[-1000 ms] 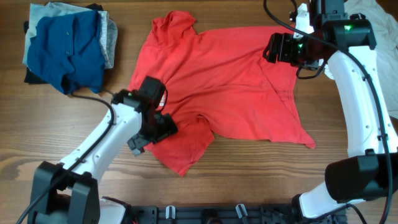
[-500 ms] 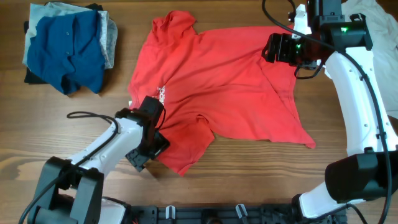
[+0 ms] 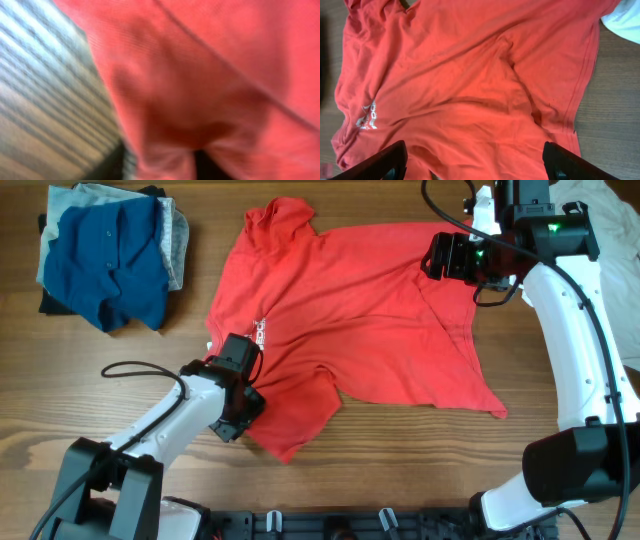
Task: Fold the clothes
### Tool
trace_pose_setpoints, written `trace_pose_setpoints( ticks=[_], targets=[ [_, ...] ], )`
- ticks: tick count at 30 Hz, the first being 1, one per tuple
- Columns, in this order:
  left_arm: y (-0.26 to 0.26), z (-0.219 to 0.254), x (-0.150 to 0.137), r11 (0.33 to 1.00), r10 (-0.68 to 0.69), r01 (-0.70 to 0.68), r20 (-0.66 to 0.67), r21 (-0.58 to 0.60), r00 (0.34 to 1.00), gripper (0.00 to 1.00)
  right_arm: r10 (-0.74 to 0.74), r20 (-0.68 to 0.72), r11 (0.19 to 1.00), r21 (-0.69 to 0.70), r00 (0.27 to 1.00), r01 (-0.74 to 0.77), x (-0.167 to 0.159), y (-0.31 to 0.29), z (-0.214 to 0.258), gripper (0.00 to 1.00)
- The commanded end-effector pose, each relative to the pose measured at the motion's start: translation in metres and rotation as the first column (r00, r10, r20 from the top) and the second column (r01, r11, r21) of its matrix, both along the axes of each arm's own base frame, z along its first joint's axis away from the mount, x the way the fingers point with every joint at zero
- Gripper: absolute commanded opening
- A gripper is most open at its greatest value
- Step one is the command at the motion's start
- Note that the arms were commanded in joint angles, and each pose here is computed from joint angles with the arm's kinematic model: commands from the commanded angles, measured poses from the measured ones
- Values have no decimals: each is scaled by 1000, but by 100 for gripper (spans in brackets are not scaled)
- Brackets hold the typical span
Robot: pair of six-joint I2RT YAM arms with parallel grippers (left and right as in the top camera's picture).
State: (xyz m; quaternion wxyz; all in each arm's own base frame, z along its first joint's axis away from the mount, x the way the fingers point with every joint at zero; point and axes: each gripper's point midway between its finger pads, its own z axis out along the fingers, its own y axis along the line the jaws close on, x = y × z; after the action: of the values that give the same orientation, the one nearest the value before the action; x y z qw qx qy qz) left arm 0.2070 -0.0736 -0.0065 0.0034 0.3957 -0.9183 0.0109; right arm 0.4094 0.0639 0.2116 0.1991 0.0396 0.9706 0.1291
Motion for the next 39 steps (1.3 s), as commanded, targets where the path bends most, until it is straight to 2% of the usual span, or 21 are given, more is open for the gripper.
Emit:
trace_pose_setpoints(
  ticks=[1,9,15,18,19,21,23,24,25,31,33,39],
  targets=[
    [33,-9,-13,990,55,-49,-43,135,998,4,15,-1,1000,-4,1000,-15,0,1,-3,88],
    [70,1,-32,973,190,-170,-121,154,974,4,15,7,1000,-4,1000,-15,1,1,-2,88],
    [100,13,-14,954,279,-276,-11,119,960,5,15,25,1000,-2,1000,-15,5,2,0,88],
    [114,16,-13,941,319,-317,6,114,948,14,15,24,1000,-3,1000,-15,5,2,0,88],
    [117,16,-14,936,335,-334,6,110,942,18,15,24,1000,-2,1000,-15,5,2,0,88],
    [117,15,-13,932,352,-351,5,91,936,33,13,24,1000,-1,1000,-13,5,2,0,88],
    [114,15,-8,943,328,-329,17,58,944,63,11,21,1000,0,1000,-11,5,2,0,88],
    [111,15,-4,956,291,-292,29,37,956,88,11,18,1000,-1,1000,-11,4,2,0,88],
    [107,15,1,965,260,-261,41,13,965,100,9,14,1000,0,1000,-9,3,1,-1,88],
    [98,33,27,982,185,-178,113,-64,976,100,-19,21,1000,10,1000,19,-12,-3,17,89],
    [98,49,40,984,171,-161,156,-72,973,100,-28,36,1000,7,999,28,-26,-7,32,90],
    [101,97,70,991,135,-120,322,-66,937,100,-242,-24,969,-59,970,240,-98,-45,64,92]
  ],
)
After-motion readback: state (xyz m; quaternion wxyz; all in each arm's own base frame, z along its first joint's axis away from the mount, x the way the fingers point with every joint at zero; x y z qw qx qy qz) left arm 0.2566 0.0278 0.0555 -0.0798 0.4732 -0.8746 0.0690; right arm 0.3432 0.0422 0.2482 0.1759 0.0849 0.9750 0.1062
